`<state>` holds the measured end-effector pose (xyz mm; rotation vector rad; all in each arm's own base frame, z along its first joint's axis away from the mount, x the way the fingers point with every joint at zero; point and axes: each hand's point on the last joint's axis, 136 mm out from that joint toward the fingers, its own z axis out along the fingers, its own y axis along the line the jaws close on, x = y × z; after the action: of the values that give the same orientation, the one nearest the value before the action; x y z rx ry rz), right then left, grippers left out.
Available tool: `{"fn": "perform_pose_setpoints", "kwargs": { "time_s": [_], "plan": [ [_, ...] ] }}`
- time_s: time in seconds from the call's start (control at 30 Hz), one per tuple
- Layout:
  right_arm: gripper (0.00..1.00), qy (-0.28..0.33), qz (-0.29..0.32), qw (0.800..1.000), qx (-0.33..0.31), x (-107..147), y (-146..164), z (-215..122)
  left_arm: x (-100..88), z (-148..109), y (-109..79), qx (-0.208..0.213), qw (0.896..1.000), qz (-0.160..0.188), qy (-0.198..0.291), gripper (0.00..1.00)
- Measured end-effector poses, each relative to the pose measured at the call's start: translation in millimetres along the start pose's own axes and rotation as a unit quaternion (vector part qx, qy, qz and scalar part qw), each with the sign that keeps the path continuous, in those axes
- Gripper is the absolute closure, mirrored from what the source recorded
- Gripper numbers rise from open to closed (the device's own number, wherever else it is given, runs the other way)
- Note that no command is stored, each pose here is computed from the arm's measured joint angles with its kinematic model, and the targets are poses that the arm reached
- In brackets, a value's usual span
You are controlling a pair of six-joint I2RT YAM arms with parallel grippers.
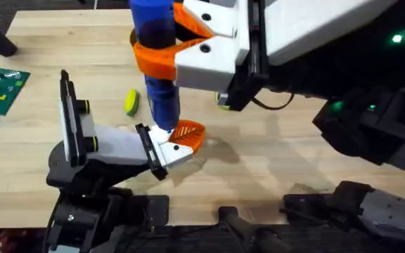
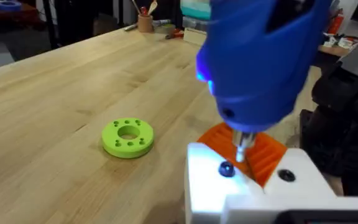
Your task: Pick up the gripper from the table and insert it into the empty holder that is missing its gripper. Then pick up a screw, insert it into the mounting hole, and use the screwdriver to tighten it. Finally, clean up the table by picking up the vegetable and placing it into the bucket.
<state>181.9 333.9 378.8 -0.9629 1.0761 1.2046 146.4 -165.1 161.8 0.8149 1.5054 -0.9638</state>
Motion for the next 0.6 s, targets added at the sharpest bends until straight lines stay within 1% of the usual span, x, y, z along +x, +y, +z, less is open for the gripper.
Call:
{"fn": "perform_pose_setpoints", "kwargs": {
  "time_s": [0.17,0.6],
  "plan": [
    [0.952,0.008,0.004,1.000,0.001,7.8,-3.1,2.4,0.0,0.0,0.0,0.000,1.000,0.000,0.000,0.986],
    [0.952,0.009,0.004,1.000,0.002,8.6,-3.4,2.7,-0.1,0.0,0.0,0.000,1.000,0.000,0.000,0.986]
  ]
}}
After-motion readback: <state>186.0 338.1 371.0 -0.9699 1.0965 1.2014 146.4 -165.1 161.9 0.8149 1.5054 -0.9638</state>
